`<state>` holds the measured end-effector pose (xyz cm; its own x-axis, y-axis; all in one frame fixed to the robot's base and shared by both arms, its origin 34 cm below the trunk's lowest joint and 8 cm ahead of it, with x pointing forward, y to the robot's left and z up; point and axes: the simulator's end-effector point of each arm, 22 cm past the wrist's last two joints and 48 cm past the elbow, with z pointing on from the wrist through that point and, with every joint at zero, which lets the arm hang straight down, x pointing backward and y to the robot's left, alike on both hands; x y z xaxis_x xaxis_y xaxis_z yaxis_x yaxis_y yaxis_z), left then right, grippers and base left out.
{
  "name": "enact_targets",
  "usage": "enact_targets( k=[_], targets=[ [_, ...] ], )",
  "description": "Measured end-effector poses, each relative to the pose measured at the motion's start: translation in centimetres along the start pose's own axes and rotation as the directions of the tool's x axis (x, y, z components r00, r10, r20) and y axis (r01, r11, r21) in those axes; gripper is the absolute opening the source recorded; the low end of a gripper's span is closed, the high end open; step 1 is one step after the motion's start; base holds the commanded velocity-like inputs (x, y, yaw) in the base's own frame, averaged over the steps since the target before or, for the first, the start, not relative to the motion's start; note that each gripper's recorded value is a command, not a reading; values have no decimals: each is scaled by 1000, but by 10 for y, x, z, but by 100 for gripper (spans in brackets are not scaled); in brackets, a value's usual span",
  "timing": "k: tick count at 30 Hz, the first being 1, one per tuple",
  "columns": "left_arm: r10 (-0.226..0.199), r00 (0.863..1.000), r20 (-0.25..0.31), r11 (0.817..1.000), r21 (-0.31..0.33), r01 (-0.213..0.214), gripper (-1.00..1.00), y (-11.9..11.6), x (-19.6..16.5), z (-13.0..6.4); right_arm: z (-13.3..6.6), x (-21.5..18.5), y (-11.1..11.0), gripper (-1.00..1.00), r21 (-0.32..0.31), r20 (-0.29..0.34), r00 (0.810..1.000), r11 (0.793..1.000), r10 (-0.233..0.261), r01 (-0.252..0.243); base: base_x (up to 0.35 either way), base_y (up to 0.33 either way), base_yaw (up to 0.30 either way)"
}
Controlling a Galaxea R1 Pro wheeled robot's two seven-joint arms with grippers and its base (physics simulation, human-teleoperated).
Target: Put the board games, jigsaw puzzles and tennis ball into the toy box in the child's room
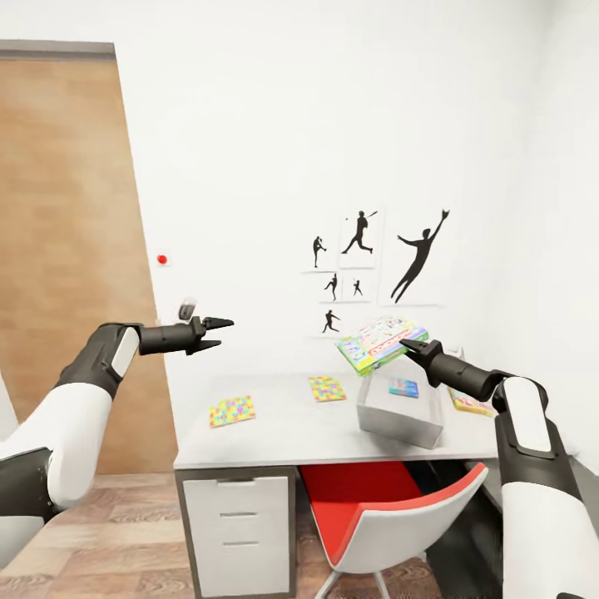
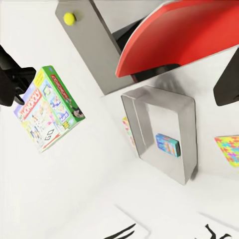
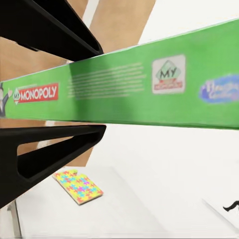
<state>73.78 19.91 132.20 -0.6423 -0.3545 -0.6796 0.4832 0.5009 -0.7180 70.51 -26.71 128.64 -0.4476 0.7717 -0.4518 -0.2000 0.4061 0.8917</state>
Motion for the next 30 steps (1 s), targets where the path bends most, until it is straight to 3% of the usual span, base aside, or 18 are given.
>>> enact_targets(
  k=[13, 30],
  targets=[
    [-1, 1000, 2, 1000, 4, 1, 100, 0, -1, -1, 0, 0, -1, -100, 4, -1, 1000, 1000, -2, 2, 0, 7, -279],
    [-7, 1000, 1, 1000, 2, 7, 100, 3, 0, -1, 1, 1, -3, -100, 4, -4, 1000, 1000, 1, -1, 77, 118, -247]
  ],
)
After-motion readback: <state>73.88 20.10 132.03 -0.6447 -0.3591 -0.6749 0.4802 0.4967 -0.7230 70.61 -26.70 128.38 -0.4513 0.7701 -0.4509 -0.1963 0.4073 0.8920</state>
